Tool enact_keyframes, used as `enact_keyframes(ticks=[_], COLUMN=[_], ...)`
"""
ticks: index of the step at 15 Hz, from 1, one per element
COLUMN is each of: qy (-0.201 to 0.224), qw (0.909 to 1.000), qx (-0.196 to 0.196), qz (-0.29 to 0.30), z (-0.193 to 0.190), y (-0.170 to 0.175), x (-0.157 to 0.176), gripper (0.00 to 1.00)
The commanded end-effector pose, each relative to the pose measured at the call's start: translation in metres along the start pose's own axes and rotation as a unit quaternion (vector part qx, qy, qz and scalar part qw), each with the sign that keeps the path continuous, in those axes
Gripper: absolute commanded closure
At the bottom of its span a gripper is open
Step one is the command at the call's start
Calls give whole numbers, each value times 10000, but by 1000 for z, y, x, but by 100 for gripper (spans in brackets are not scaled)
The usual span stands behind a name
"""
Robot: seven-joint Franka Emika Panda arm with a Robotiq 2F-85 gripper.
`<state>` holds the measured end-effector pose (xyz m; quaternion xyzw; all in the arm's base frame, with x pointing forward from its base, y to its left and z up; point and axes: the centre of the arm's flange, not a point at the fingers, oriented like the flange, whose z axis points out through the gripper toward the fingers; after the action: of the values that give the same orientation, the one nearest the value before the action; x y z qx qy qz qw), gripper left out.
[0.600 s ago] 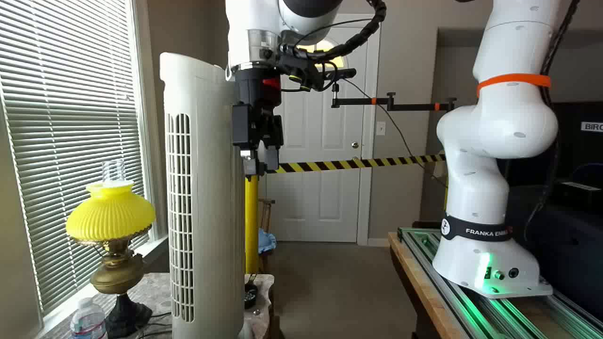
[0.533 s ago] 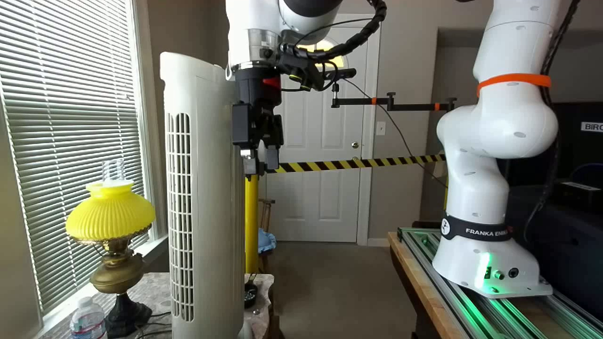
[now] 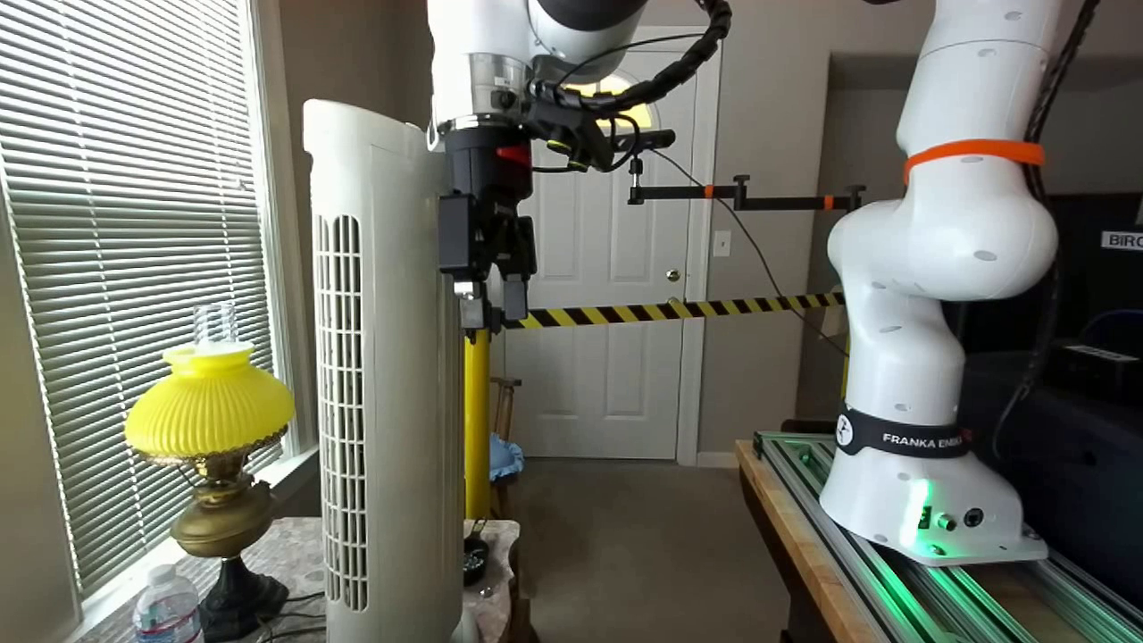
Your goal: Press a button on the white device
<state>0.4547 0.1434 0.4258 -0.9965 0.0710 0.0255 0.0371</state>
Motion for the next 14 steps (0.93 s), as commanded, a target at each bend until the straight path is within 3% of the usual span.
enact_keyframes(ticks=[1, 3, 7, 11, 14], qy=[246, 421, 243, 372, 291], qw=[9995, 9987, 9974, 9904, 9888], qx=[-39, 37, -28, 42, 65], qz=[181, 299, 680, 1333, 1459], z=[-38, -66, -123, -187, -211], y=[-5, -10, -14, 0, 3], x=[-4, -9, -28, -28, -31], gripper=[0, 0, 0, 0, 0])
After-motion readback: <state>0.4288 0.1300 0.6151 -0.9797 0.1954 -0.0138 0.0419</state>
